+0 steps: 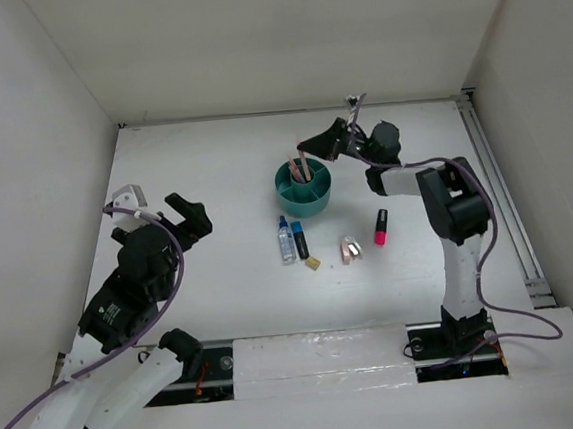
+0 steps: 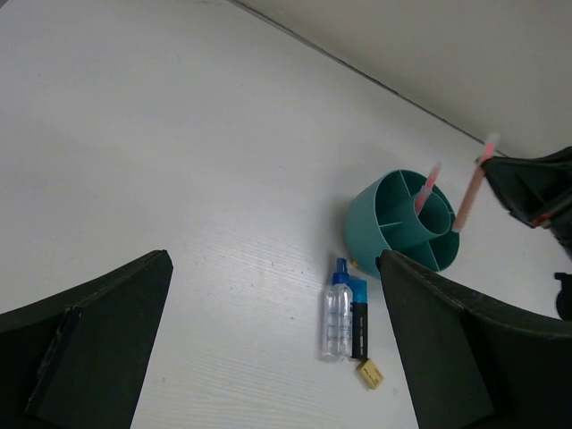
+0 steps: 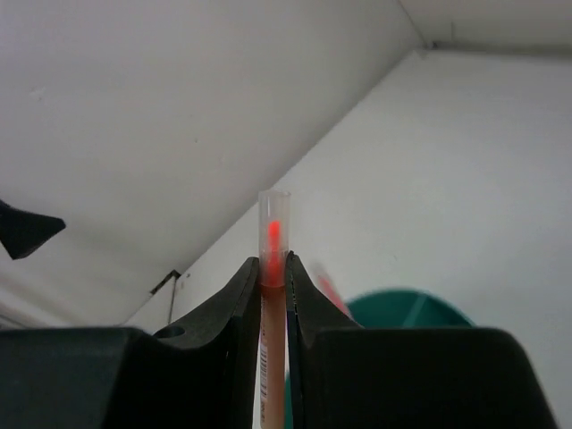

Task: Sort the stationery into containers
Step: Place the stationery into the container

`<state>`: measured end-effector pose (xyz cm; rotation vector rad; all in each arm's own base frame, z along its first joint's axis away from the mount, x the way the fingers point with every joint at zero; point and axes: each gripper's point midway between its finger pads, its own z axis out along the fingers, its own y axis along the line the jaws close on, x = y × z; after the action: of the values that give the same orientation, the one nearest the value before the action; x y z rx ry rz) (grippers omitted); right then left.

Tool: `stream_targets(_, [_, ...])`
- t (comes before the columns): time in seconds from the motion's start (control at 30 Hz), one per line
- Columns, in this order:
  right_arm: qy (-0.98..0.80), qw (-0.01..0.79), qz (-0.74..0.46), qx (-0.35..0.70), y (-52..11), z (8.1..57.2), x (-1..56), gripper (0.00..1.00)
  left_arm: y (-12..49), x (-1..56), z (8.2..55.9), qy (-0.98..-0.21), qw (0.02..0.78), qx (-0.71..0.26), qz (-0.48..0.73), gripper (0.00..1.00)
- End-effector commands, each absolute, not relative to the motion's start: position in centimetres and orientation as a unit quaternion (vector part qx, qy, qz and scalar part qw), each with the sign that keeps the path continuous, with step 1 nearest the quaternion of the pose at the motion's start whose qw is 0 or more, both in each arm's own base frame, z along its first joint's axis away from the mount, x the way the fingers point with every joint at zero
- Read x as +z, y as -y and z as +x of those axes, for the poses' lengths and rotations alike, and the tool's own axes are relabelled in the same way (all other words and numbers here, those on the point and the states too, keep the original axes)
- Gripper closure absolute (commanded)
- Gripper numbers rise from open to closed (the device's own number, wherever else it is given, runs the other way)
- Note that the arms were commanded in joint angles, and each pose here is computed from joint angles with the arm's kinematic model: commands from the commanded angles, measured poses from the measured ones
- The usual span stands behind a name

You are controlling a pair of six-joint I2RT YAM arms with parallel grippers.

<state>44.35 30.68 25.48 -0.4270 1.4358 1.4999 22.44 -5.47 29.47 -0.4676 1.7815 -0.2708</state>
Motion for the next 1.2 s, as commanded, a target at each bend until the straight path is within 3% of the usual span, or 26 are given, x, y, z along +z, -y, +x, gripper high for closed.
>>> stream_targets(0.0, [-0.406,0.559,-0.293,0.661,-29.4,38.9,32.0,1.0,6.5,29.5,23.1,-0.77,0.598,-0.125,-0.182,0.0])
stream_targets(0.87, [-0.426,0.567,-0.294,0.642,-29.2,43.1,31.1,1.0,7.6,29.2,23.8,-0.78,0.593,-0.124,-0.156,0.0])
stream_targets(1.17, [-0.459,0.552,-0.286,0.635,-29.2,44.4,27.3,1.0,8.1,28.9,23.8,-0.784,0.59,-0.13,-0.141,0.0])
